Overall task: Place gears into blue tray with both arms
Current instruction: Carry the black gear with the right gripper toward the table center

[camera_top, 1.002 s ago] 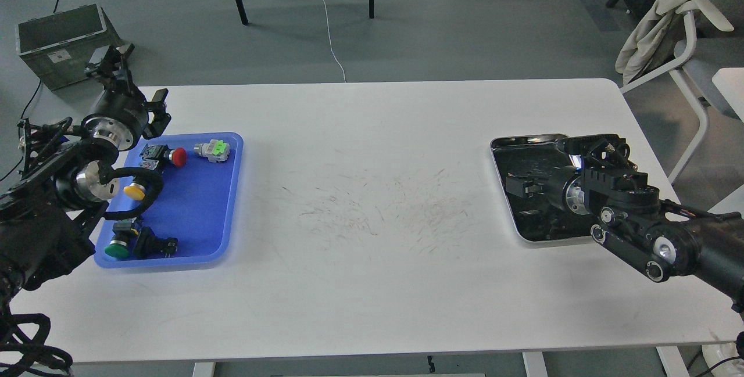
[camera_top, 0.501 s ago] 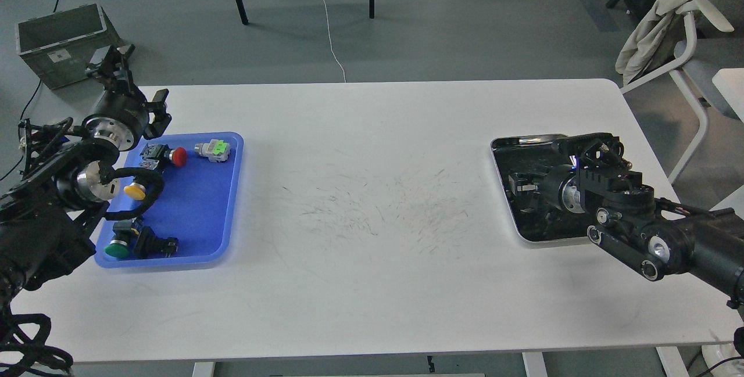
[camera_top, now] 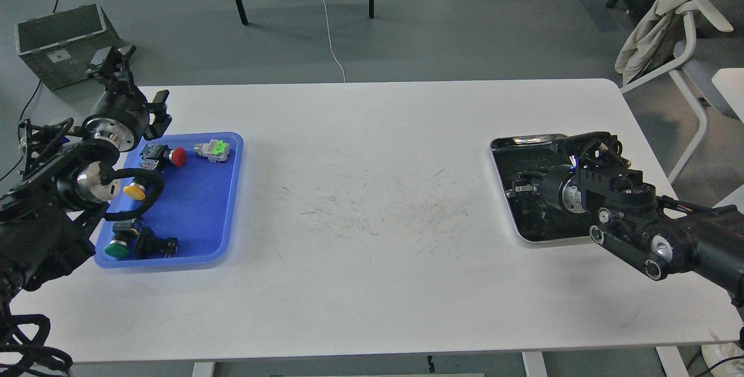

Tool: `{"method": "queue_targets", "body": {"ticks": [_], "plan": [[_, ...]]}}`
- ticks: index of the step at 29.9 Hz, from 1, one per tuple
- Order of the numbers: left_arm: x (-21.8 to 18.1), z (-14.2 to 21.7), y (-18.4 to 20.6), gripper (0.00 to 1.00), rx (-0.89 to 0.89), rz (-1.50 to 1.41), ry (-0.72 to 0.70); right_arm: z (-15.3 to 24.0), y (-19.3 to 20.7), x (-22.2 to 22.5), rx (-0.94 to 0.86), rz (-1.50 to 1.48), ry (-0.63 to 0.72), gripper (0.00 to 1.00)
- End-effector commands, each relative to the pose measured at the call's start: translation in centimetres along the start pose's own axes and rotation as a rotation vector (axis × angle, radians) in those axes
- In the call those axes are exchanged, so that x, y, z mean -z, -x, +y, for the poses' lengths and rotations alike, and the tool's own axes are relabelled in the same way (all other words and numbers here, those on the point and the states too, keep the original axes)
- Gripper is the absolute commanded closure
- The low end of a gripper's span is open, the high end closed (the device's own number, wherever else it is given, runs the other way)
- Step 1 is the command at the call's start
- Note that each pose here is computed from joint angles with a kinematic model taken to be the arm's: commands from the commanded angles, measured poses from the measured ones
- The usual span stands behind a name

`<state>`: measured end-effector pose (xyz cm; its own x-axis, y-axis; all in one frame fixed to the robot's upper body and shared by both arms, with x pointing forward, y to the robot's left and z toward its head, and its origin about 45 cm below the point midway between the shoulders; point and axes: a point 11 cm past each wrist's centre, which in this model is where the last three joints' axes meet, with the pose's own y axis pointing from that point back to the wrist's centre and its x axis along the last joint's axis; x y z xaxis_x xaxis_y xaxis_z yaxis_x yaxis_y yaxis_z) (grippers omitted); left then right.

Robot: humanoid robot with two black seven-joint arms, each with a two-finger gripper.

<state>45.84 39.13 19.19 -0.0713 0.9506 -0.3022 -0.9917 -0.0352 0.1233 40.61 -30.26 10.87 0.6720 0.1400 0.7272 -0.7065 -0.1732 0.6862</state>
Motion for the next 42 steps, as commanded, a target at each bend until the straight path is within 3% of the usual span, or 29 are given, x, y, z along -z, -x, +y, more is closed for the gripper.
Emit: {"method": "queue_targets", "body": {"ticks": [1, 10, 14, 21, 26, 34, 42], "plan": [[0.0, 0.0, 0.0, 0.02, 0.001, -0.001, 0.001, 0.2, -1.7, 0.7, -0.038, 0.006, -0.022, 0.98], [-0.2, 0.0, -0.2, 0.02, -0.003, -0.004, 0.002, 3.1, -8.8, 1.4, -0.206, -0.065, -0.101, 0.98], [0.1, 0.0, 0.0, 0.02, 0.000, 0.000, -0.002, 2.9, -9.8, 3.0, -0.239, -0.086, -0.163, 0.98], [0.0, 0.0, 0.1, 0.02, 0.000, 0.002, 0.014, 0.6, -11.1, 14.5, -0.240, -0.154, -0.377, 0.98], [0.1, 0.0, 0.2, 0.01, 0.000, 0.003, 0.014, -0.9, -9.6, 22.9, -0.190, -0.196, -0.489, 0.98], [0.0, 0.0, 0.0, 0.01, -0.004, 0.004, 0.017, -2.0, -5.4, 22.3, -0.148, -0.167, -0.453, 0.98], [0.0, 0.0, 0.0, 0.02, -0.003, 0.003, 0.018, -0.3, -1.0, 26.6, -0.016, -0.232, -0.587, 0.98]]}}
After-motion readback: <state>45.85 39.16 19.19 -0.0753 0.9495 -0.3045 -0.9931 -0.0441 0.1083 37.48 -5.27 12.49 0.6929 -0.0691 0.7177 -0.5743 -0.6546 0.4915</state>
